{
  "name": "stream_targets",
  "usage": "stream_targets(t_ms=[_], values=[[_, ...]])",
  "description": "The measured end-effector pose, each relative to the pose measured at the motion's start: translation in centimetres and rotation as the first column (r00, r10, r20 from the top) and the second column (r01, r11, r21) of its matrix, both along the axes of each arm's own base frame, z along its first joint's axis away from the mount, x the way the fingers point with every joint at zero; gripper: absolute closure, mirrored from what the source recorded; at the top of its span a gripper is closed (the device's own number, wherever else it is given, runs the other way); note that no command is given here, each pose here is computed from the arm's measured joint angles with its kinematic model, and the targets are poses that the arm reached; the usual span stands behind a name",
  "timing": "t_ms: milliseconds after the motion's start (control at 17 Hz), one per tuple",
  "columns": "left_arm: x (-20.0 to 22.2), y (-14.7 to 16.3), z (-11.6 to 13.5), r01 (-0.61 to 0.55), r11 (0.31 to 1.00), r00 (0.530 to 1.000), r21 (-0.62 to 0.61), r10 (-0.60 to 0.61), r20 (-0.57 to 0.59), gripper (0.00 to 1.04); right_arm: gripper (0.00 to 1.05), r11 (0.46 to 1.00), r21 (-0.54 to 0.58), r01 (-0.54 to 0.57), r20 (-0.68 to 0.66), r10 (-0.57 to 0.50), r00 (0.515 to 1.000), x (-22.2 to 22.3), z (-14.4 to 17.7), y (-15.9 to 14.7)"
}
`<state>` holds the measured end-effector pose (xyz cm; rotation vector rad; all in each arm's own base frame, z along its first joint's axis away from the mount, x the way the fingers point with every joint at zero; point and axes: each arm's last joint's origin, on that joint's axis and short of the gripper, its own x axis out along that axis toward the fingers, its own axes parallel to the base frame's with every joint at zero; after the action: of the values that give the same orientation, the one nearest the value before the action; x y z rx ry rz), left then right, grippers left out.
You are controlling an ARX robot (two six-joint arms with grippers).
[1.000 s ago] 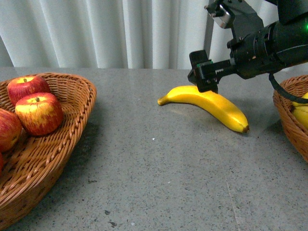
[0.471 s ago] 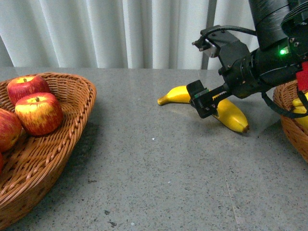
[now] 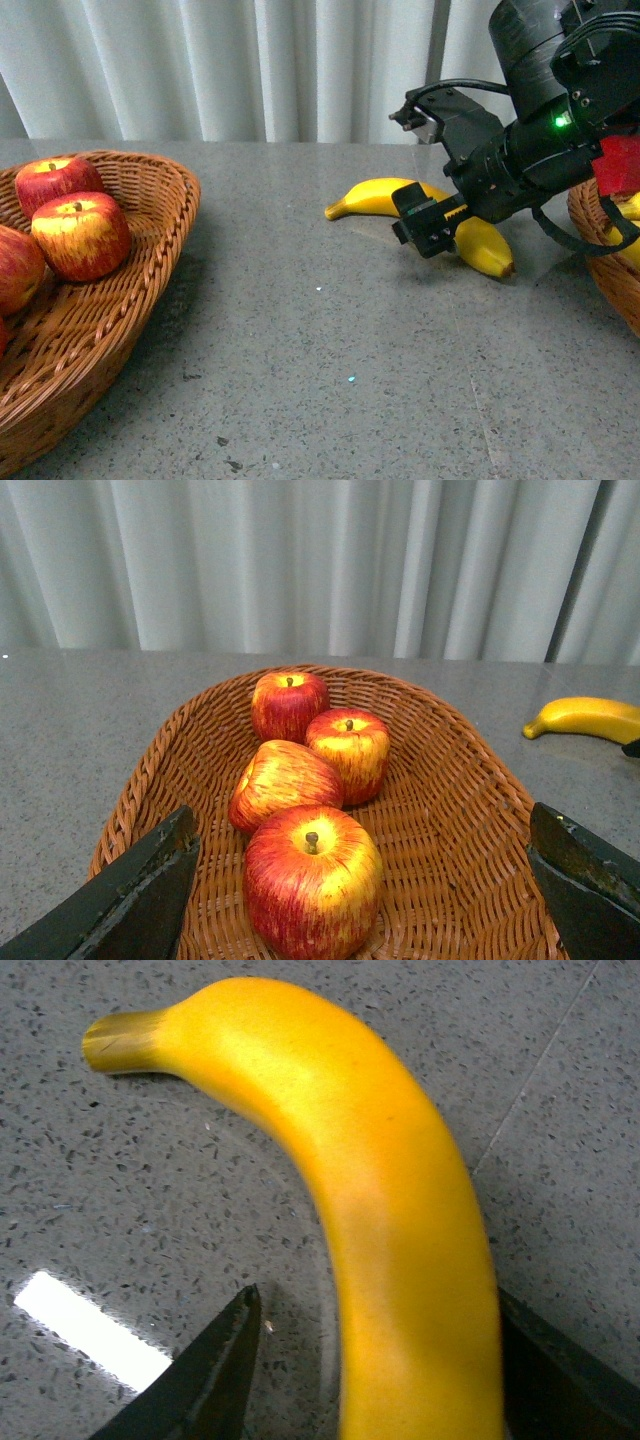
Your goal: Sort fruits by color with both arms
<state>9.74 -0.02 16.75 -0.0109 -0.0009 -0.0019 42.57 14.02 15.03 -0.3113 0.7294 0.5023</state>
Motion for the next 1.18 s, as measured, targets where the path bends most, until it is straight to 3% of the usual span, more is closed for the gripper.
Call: stream_targets(t_ms=[176, 235, 353, 471, 647, 824, 1176], values=[[0.0, 0.0, 0.0, 0.000, 1.000, 1.000, 0.000, 0.000, 0.000, 0.07, 0.68, 1.000, 0.022, -0.016, 0.010, 0.016, 1.000, -0.1, 0.1, 0.5], [0.0, 0.0, 0.0, 0.000, 1.000, 1.000, 0.000, 0.000, 0.000, 0.07, 0.72, 0.998, 0.057, -0.020, 0.030, 0.018, 0.999, 0.0, 0.2, 0.6], [0.0, 0.0, 0.0, 0.000, 1.000, 1.000, 0.000, 0.000, 0.000, 0.07, 0.73, 0.985, 0.170, -0.024, 0.097, 0.008, 0.995, 0.1, 1.1, 0.3], [0.0, 0.0, 0.0, 0.000, 1.000, 1.000, 0.000, 0.000, 0.000, 0.07, 0.73, 0.950, 0.311, -0.033, 0.181, -0.025, 0.983, 0.0, 4.0, -0.6], [0.0, 0.0, 0.0, 0.000, 1.000, 1.000, 0.000, 0.000, 0.000, 0.07, 0.73, 0.864, 0.502, -0.030, 0.267, -0.122, 0.956, -1.5, 8.9, -5.1], [0.0, 0.0, 0.0, 0.000, 1.000, 1.000, 0.000, 0.000, 0.000, 0.07, 0.73, 0.854, 0.515, 0.075, 0.226, -0.220, 0.949, -4.0, 9.3, -11.0], [0.0, 0.0, 0.0, 0.000, 1.000, 1.000, 0.000, 0.000, 0.000, 0.07, 0.73, 0.884, 0.430, 0.184, 0.230, -0.304, 0.925, -8.3, 8.8, -16.6]])
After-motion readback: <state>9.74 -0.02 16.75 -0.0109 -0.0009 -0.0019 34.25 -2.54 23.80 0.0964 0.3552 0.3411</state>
